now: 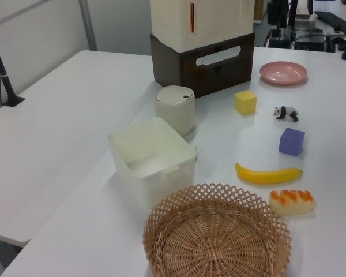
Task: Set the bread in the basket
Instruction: 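Move the gripper over the bread with orange topping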
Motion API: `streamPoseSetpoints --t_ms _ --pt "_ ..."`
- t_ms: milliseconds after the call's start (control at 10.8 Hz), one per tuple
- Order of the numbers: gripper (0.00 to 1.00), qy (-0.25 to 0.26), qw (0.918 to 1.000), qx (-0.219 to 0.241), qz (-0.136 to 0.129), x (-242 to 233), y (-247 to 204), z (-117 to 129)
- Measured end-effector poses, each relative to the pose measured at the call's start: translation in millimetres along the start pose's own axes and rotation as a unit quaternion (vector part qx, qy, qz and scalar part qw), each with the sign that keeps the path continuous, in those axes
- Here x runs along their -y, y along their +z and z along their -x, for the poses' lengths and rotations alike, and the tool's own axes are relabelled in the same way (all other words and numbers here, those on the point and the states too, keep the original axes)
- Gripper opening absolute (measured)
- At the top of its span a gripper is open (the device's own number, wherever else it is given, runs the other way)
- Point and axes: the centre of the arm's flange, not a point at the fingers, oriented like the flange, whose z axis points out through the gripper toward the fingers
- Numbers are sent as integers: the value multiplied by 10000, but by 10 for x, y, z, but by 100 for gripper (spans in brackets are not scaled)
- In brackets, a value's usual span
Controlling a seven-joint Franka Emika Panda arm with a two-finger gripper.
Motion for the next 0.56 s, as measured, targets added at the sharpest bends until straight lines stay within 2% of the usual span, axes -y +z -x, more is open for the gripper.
streamPoseSetpoints --t_ms 185,556 --pt "100 -231 9997 114 32 262 113 -90" --pt "100 -915 9947 447 157 1075 465 -263"
